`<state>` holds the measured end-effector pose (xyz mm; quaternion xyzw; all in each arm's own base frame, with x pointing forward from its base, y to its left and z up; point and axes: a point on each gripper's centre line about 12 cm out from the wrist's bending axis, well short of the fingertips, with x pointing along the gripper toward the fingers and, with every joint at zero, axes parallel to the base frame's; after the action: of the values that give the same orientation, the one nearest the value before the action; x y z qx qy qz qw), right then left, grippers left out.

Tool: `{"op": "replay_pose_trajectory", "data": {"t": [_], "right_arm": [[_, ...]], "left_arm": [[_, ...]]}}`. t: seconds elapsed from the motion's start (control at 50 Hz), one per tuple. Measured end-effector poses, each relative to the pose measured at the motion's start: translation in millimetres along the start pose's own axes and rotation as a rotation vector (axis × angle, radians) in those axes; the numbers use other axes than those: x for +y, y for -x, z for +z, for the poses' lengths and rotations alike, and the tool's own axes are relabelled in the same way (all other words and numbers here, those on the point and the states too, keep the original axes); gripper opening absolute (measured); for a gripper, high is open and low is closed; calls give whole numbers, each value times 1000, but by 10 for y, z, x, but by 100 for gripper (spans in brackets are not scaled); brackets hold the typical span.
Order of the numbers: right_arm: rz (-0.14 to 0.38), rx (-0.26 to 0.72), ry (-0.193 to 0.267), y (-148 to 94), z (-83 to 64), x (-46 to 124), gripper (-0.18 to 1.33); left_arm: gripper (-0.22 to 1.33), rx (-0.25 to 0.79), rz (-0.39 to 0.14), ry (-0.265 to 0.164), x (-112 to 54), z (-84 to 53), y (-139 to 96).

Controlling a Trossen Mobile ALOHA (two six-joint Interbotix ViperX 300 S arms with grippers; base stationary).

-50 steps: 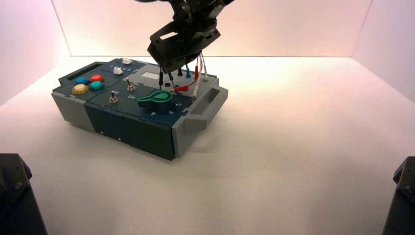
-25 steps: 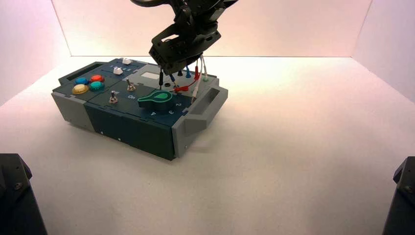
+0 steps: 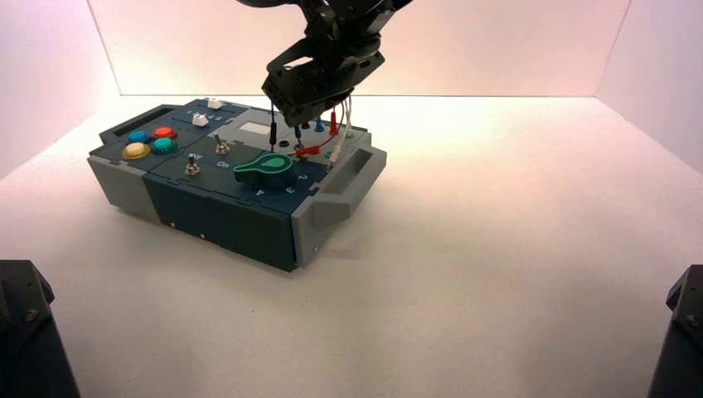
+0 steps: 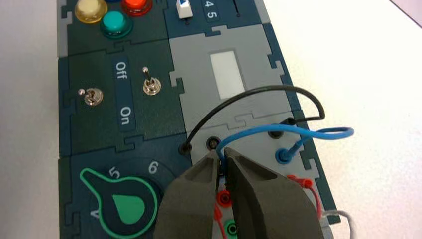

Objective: Insert the blue wire.

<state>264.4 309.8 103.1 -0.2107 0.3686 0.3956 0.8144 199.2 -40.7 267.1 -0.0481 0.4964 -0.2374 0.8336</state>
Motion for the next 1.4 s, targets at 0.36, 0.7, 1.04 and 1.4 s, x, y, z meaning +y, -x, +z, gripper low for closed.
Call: {"op": "replay_pose_trajectory", "data": {"t": [0.36, 0.7, 1.04, 1.4], "right_arm": [[7, 81, -1, -33, -130, 7, 24], [8, 82, -1, -49, -105, 5, 12], [12, 117, -1, -36, -50, 2, 10], [9, 198, 48, 30, 157, -33, 10]], "left_arm": [[24, 0, 0, 0, 0, 0, 0], [24, 0, 0, 0, -1, -5, 0], [24, 0, 0, 0, -1, -5, 0], [24, 0, 0, 0, -2, -9, -1]]}}
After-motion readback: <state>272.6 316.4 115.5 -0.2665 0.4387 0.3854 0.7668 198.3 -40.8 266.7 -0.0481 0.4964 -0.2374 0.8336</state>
